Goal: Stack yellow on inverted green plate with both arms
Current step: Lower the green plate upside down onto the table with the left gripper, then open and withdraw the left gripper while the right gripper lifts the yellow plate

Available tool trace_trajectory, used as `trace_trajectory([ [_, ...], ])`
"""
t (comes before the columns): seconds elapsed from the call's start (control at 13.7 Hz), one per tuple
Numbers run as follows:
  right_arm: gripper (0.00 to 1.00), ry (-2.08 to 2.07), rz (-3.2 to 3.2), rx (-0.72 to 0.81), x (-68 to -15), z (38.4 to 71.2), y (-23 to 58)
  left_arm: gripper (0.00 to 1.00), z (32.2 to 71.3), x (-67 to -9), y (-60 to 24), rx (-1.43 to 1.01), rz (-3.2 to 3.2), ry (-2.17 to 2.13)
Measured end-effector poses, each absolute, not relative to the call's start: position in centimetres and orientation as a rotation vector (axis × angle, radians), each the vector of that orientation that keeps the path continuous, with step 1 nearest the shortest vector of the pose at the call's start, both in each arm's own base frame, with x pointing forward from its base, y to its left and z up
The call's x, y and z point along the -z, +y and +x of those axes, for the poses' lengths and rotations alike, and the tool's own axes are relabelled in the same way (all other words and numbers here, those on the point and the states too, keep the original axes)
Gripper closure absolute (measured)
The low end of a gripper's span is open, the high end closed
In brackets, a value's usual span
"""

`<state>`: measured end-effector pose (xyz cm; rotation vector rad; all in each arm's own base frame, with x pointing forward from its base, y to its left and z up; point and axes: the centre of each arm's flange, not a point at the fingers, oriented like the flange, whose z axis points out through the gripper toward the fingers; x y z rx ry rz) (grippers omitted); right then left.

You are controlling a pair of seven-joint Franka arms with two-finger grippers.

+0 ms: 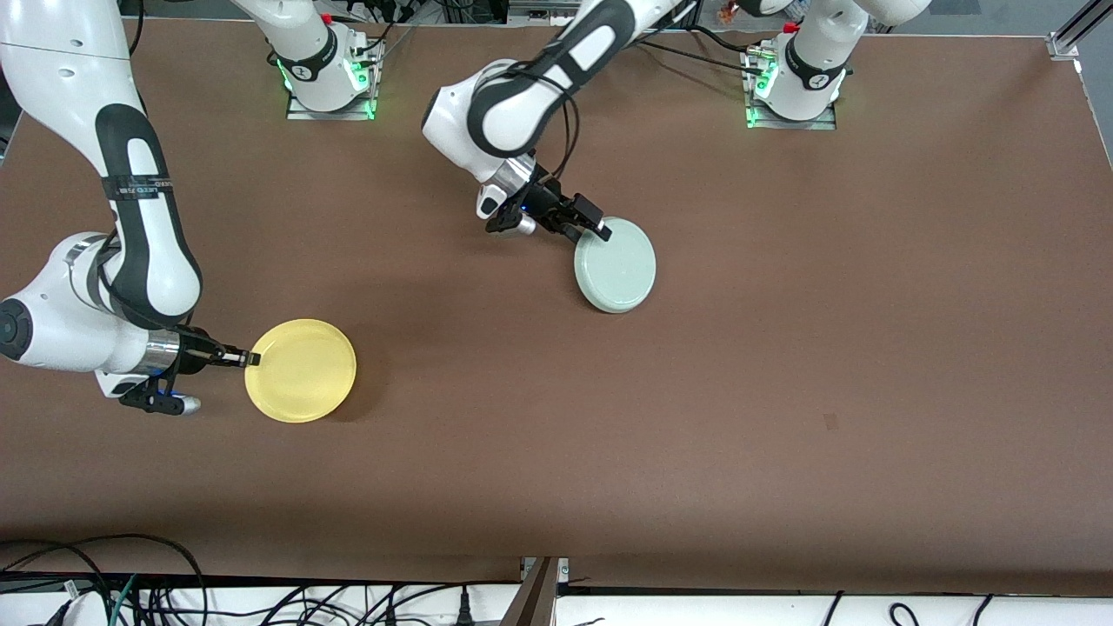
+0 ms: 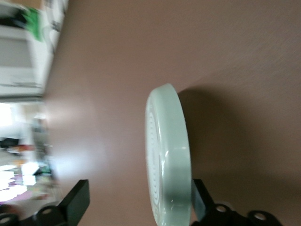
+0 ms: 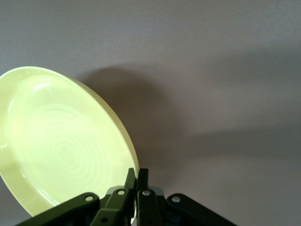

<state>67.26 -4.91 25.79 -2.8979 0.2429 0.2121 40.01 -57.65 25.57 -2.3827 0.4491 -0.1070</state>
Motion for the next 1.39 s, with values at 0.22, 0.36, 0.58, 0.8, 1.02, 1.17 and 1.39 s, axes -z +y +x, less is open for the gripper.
trace_trajectory([
  [0.22,0.97,0.217,-2.88,-0.234,-28.5,67.1,-5.1,0.0,46.4,-32.9,-55.2,0.035,-2.753,0.301],
  [0.36,0.97,0.203,-2.869,-0.25,-30.3,67.2,-5.0,0.0,49.8,-36.1,-52.4,0.021,-2.832,0.285],
  [0.58,0.97,0.167,-2.852,-0.27,-30.9,67.1,-3.5,0.0,55.0,-40.4,-46.3,-0.042,-2.939,0.288],
  [0.8,0.97,0.148,-2.781,-0.297,-30.3,67.3,2.0,0.0,61.6,-44.8,-35.8,-0.072,-3.053,0.269],
  [1.02,0.97,0.261,-2.748,-0.309,-29.5,67.4,8.7,0.0,66.2,-48.3,-24.1,-0.034,-3.069,0.384],
  [1.17,0.97,0.376,-2.726,-0.277,-29.2,67.3,14.3,0.0,66.9,-50.7,-18.7,-0.037,-3.064,0.43],
  [1.39,0.97,0.489,-2.708,-0.193,-28.1,66.5,22.6,0.0,65.5,-54.6,-13.3,-0.087,-3.063,0.417],
])
